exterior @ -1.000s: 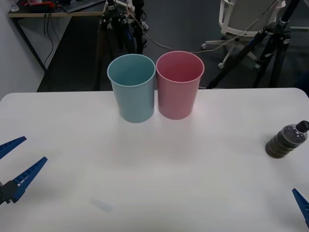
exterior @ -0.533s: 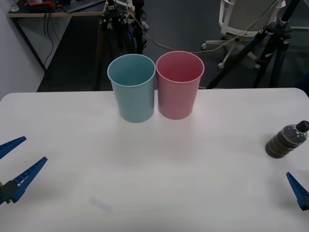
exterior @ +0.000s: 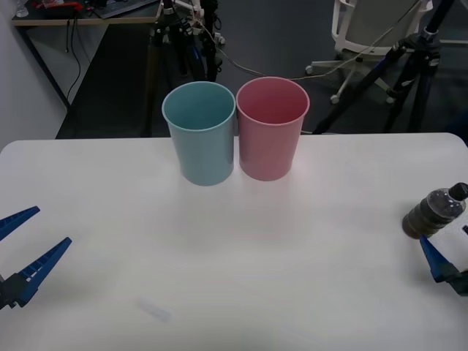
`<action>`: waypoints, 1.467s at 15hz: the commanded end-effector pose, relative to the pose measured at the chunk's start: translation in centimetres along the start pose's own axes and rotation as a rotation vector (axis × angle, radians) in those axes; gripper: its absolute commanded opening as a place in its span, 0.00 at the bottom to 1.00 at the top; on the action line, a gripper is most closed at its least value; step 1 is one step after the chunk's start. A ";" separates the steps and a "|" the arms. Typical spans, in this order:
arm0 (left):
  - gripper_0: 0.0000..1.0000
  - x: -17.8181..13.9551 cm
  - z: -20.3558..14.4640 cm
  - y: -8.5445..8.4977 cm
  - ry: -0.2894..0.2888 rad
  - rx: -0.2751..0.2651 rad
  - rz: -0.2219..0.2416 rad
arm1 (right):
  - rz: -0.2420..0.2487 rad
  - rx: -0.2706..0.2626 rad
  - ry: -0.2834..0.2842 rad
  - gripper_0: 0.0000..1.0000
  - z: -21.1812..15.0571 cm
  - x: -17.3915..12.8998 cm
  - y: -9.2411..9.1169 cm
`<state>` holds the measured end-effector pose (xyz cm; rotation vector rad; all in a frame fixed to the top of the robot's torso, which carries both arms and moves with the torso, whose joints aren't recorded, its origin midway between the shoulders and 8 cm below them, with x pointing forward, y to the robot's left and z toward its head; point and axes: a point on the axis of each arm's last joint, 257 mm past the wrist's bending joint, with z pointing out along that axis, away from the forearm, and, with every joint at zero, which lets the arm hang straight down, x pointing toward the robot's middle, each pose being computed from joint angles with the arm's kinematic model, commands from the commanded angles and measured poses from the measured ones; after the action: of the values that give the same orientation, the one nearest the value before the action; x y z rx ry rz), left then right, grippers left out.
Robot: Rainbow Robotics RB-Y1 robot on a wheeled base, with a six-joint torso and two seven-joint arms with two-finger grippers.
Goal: Grasp the object on the table and drop it into the matching bin: aluminum can to the light blue bin, PET bottle to the pink bin.
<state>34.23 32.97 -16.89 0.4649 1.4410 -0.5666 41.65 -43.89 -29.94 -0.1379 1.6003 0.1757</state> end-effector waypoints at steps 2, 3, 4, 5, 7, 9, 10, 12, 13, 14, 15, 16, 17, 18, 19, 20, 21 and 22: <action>1.00 0.0 0.0 0.0 0.000 0.000 0.000 | -0.007 -0.004 -0.015 1.00 2.0 -0.3 0.1; 1.00 0.0 0.0 0.0 0.000 0.000 0.000 | -0.007 -0.008 -0.021 1.00 2.5 -0.5 0.1; 1.00 0.0 0.0 0.0 0.000 0.000 0.000 | -0.006 -0.011 -0.028 1.00 2.8 -0.7 0.3; 1.00 0.0 0.0 0.0 0.000 0.000 0.000 | -0.011 -0.013 -0.036 1.00 3.2 -1.1 0.4; 1.00 0.0 0.0 0.0 0.000 0.000 0.000 | -0.014 0.000 -0.035 1.00 3.8 -1.3 0.1; 1.00 0.0 0.0 0.0 0.000 0.000 0.000 | -0.027 0.014 -0.034 1.00 4.7 -1.6 -0.2; 1.00 0.0 0.0 0.0 0.000 0.000 0.000 | -0.027 0.019 -0.033 1.00 5.0 -1.6 -0.2; 1.00 0.0 0.0 0.0 0.000 0.000 0.000 | -0.028 0.032 -0.035 1.00 5.7 -2.0 -0.4; 1.00 0.0 0.0 0.0 0.000 0.000 0.000 | -0.023 0.040 -0.034 1.00 5.9 -2.0 -0.6; 1.00 0.0 0.0 0.0 0.000 0.000 0.000 | -0.021 0.047 -0.032 1.00 6.1 -2.0 -0.7; 1.00 0.0 0.0 0.0 0.000 0.000 0.000 | -0.020 0.055 -0.032 1.00 6.3 -2.2 -0.9; 1.00 0.0 0.0 0.0 0.000 0.000 0.000 | -0.018 0.060 -0.032 1.00 6.5 -2.2 -1.0; 1.00 0.0 0.0 0.0 0.000 0.000 0.000 | -0.016 0.066 -0.031 1.00 6.6 -2.2 -1.2; 1.00 0.0 0.0 0.0 0.000 0.000 0.000 | -0.018 0.071 -0.032 1.00 6.8 -2.4 -1.3; 1.00 0.0 0.0 0.0 0.000 0.000 0.000 | -0.016 0.074 -0.031 1.00 6.9 -2.4 -1.4; 1.00 0.0 0.0 0.0 0.000 0.000 0.000 | -0.017 0.076 -0.032 1.00 7.0 -2.5 -1.4; 1.00 0.0 0.0 0.0 0.000 0.000 0.000 | -0.016 0.077 -0.032 1.00 7.0 -2.5 -1.5; 1.00 0.0 0.0 0.0 0.000 0.000 0.000 | -0.015 0.077 -0.030 0.69 7.0 -2.4 -1.4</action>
<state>34.22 32.97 -16.89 0.4649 1.4410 -0.5666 48.85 -43.97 -27.75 -0.0877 1.5718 0.1039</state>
